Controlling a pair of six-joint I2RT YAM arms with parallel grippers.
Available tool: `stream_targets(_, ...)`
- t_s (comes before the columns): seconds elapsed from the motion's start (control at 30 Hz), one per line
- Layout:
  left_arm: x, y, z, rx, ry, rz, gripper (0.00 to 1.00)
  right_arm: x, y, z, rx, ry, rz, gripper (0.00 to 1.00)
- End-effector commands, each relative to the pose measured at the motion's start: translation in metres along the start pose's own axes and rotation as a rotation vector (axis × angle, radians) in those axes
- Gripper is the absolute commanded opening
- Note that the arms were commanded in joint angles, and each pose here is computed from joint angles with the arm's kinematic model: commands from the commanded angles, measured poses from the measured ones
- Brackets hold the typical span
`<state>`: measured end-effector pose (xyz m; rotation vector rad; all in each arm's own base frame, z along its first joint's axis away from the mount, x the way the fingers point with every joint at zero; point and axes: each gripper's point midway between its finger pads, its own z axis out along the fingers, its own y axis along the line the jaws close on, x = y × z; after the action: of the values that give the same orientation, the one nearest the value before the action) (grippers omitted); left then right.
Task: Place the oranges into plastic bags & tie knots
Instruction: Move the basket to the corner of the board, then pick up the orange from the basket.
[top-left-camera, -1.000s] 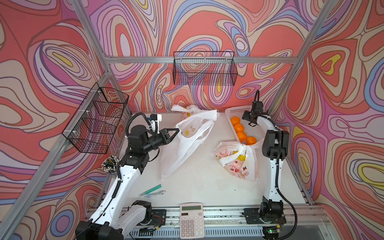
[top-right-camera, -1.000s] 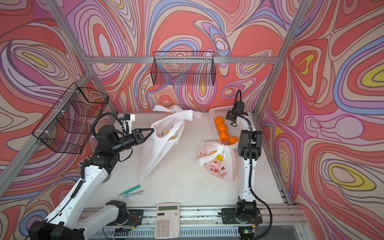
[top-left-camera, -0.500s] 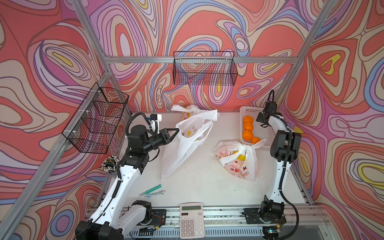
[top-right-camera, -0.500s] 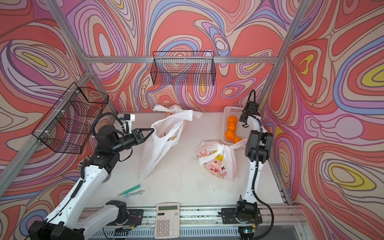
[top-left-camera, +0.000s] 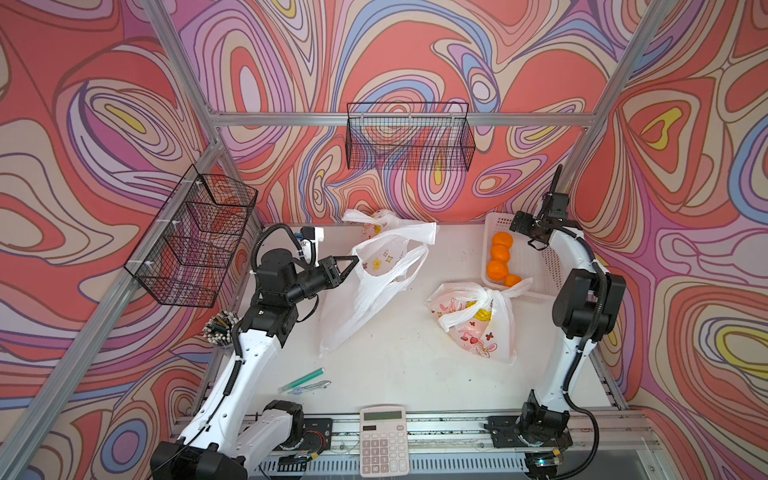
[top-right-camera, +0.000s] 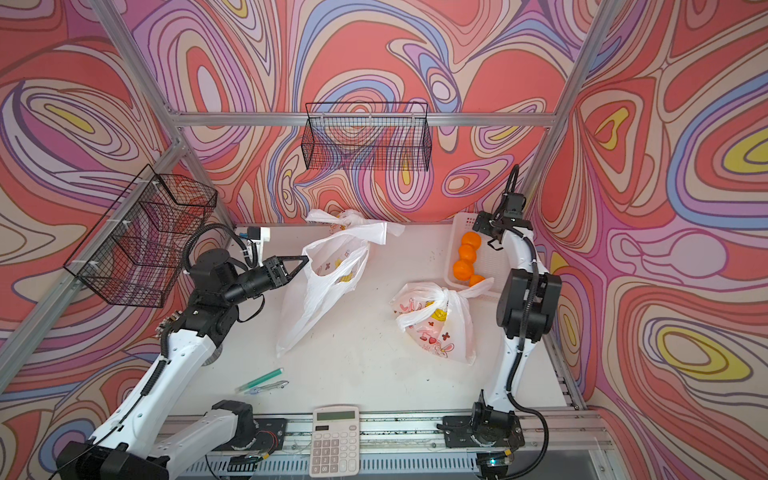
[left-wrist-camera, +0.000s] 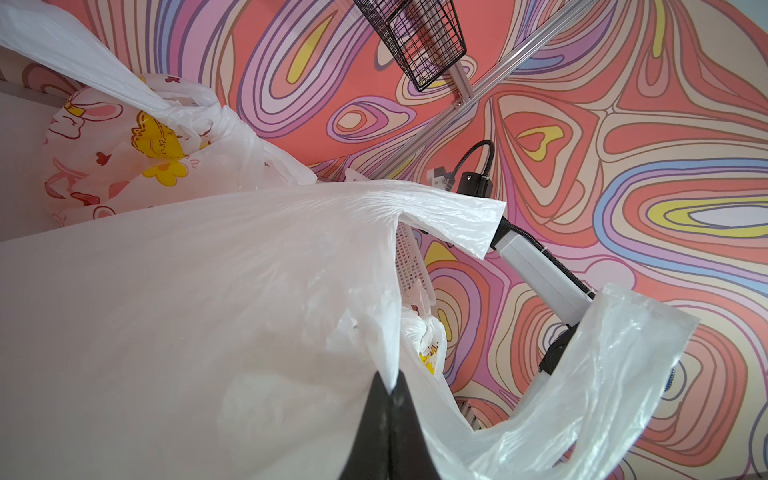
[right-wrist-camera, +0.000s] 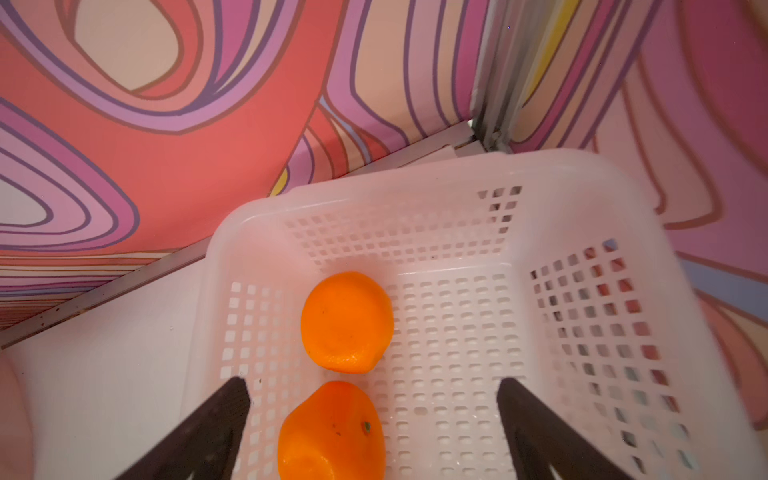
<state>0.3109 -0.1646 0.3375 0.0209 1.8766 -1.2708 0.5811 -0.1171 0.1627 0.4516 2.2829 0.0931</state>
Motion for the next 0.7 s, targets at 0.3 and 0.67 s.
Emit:
stream_targets(0.3,-0.001,-0.005,-0.005,-0.007,-0.004,0.032,0.00,0.060,0.016,0.085,-0.047,0.189,0.027,0.98)
stream_targets(0.67,0.000,-0.004,-0.006,-0.009,-0.002,0.027,0.00,0.059,0.006,0.109,0.009,0.164,0.021,0.93)
